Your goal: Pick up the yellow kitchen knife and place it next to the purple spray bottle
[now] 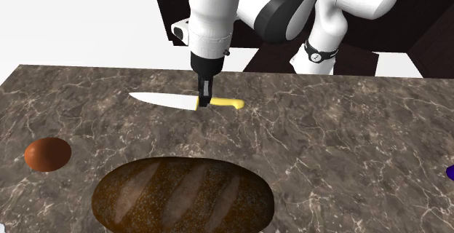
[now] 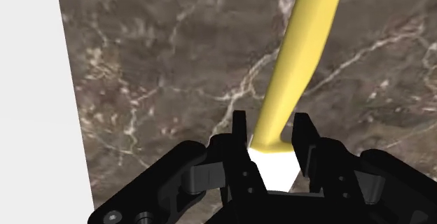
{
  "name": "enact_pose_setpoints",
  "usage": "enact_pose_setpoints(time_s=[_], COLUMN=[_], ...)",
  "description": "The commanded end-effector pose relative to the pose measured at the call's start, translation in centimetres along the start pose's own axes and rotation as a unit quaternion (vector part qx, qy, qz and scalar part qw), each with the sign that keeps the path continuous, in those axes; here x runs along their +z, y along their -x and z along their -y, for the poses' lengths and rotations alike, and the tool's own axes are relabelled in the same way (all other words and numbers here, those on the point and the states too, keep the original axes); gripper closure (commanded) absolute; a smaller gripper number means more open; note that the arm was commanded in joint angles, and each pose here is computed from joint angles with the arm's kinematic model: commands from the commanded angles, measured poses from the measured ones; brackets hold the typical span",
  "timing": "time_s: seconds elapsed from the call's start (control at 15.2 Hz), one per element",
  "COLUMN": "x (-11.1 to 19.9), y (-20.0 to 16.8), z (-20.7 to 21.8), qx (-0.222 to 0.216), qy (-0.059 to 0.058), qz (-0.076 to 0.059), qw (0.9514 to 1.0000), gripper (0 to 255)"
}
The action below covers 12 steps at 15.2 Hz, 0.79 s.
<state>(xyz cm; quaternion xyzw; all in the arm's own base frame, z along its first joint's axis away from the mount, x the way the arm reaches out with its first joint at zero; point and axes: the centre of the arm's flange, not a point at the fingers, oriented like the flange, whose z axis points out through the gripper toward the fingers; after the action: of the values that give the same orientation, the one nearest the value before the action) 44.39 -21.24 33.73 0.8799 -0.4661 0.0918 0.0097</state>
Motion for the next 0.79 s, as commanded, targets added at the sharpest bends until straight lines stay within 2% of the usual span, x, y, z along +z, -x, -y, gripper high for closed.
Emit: enact_pose_setpoints(time_s=[0.0,0.46,0.73], x=[0.0,0.0,-2.1], y=[0.0,0.0,-0.4], z=[0.0,0.0,0.1], qx=[0.0,0.0,0.0], qy=[0.0,0.0,0.0], qz=[0.0,0.0,0.0], qw=[1.0,1.0,1.0], gripper=[255,255,255])
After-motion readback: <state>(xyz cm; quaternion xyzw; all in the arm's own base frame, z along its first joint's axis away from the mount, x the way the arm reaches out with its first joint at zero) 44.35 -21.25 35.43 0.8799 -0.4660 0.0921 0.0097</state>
